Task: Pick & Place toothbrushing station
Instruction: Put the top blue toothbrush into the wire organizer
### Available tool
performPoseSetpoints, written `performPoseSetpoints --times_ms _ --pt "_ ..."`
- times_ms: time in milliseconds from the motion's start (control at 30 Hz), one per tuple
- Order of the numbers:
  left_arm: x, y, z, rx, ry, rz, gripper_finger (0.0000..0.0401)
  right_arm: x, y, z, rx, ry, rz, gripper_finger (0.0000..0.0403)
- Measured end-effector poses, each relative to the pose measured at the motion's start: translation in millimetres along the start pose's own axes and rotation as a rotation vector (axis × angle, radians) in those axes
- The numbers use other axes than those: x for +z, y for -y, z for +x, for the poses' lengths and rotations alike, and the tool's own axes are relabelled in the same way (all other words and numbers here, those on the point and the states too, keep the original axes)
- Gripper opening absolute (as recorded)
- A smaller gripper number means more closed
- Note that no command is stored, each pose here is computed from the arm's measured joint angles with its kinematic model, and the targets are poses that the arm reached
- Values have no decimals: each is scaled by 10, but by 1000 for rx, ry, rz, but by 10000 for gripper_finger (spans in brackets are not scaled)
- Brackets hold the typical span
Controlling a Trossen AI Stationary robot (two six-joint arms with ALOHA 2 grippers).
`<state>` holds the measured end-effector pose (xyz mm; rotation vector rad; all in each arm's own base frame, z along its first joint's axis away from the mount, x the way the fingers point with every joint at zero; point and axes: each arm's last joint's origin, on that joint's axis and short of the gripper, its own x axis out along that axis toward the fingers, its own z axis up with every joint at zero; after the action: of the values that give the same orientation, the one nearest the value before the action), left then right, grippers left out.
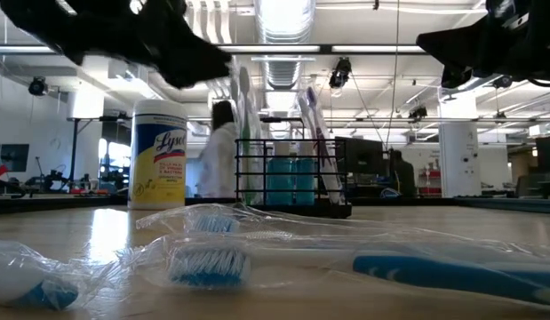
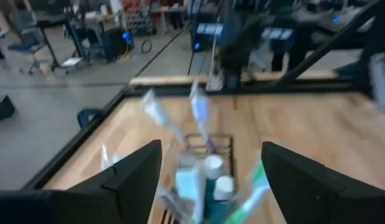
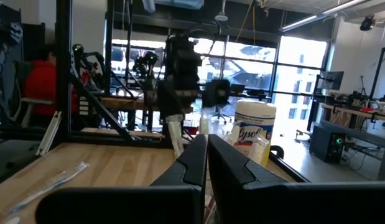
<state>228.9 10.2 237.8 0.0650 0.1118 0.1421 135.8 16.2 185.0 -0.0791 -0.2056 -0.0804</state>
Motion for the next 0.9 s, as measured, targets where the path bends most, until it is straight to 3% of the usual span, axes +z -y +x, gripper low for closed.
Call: performPoseSetpoints --times_ms 167,367,467,667,733,900 --pt "219 27 -406 -42 35 -2 279 -5 -1 1 1 -4 -1 11" --pt "274 33 -838 -31 5 -9 256 -6 -1 1 1 -6 10 11" --pt "237 44 -991 -52 -30 -19 204 -6 -1 1 1 -6 14 11" --pt "-27 104 -1091 -109 -27 -49 31 -6 -1 1 1 -6 14 11" --pt "-130 119 -1098 -123 12 -38 13 -6 -1 1 1 -6 18 11" --pt "-382 127 -1145 -155 149 -21 12 -6 -1 1 1 -5 18 11"
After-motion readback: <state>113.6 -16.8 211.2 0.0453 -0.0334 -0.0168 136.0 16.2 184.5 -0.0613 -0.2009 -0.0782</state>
